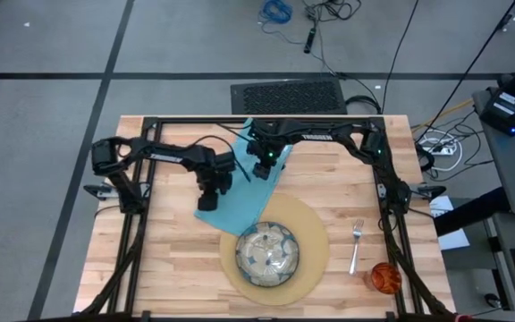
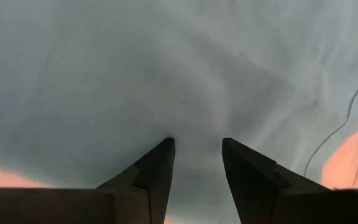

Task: Set table place
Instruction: Fold the blue napkin

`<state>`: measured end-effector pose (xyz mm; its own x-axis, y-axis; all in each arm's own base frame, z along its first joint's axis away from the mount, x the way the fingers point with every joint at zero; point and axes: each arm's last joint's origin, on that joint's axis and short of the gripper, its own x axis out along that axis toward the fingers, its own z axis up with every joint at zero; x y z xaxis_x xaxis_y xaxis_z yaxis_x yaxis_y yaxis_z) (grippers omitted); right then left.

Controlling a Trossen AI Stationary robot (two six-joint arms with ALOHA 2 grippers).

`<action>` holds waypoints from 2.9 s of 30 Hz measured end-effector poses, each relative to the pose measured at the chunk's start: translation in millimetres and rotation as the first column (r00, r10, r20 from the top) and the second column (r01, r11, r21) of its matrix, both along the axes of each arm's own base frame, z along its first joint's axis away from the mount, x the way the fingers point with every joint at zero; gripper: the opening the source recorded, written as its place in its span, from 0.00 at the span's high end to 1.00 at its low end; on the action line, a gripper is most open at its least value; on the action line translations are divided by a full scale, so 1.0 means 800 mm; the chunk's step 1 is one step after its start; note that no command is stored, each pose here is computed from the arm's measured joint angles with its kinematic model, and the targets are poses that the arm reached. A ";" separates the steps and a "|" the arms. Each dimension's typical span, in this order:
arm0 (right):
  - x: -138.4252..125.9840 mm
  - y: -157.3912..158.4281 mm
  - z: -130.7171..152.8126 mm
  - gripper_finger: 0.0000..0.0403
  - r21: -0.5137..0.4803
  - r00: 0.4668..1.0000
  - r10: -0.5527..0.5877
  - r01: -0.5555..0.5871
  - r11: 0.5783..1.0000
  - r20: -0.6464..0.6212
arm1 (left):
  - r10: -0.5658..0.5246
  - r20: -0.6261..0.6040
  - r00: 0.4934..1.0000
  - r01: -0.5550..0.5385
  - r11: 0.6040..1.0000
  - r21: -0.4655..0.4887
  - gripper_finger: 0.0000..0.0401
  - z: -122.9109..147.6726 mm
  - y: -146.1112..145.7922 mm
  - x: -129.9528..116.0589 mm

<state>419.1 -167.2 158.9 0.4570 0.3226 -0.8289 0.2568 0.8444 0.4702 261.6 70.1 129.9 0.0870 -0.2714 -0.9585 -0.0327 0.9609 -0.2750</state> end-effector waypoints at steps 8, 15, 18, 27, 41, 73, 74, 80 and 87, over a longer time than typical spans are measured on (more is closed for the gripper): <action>-0.002 0.001 0.000 0.77 0.009 1.000 -0.009 0.009 1.000 -0.019 | 0.067 0.006 0.998 -0.067 0.998 -0.008 0.68 -0.014 -0.012 -0.010; -0.004 0.003 0.000 0.77 -0.027 0.998 -0.020 0.018 0.999 -0.057 | 0.043 -0.003 0.999 -0.043 0.999 -0.022 0.68 -0.007 -0.038 -0.007; -0.009 -0.005 -0.001 0.77 -0.047 0.995 -0.050 0.046 0.998 -0.084 | 0.024 -0.011 1.000 -0.024 1.000 -0.010 0.68 -0.008 -0.050 -0.006; -0.023 -0.043 -0.029 0.77 -0.021 0.987 -0.099 0.097 0.995 -0.124 | 0.022 -0.014 1.000 -0.021 0.999 0.039 0.68 -0.008 -0.056 -0.004; -0.023 -0.062 -0.045 0.77 0.011 0.996 -0.058 0.059 0.998 -0.061 | 0.078 -0.034 0.996 -0.077 0.996 0.050 0.68 -0.008 -0.066 -0.003; -0.018 -0.083 0.045 0.77 -0.176 0.979 -0.064 0.030 0.984 -0.192 | 0.088 0.029 0.996 -0.091 0.990 0.104 0.68 0.018 -0.097 -0.008; -0.014 -0.081 0.053 0.77 -0.187 0.983 -0.057 0.024 0.982 -0.173 | 0.084 0.039 0.996 -0.088 0.989 0.116 0.68 0.019 -0.096 -0.007; -0.008 -0.080 0.083 0.77 -0.221 0.992 -0.025 -0.002 0.975 -0.121 | 0.072 0.121 0.990 -0.088 0.987 0.131 0.68 0.045 -0.095 0.008; -0.025 -0.088 0.082 0.77 -0.247 0.973 -0.027 -0.032 0.968 -0.231 | 0.028 0.264 0.964 -0.108 0.949 0.296 0.68 0.106 -0.085 0.015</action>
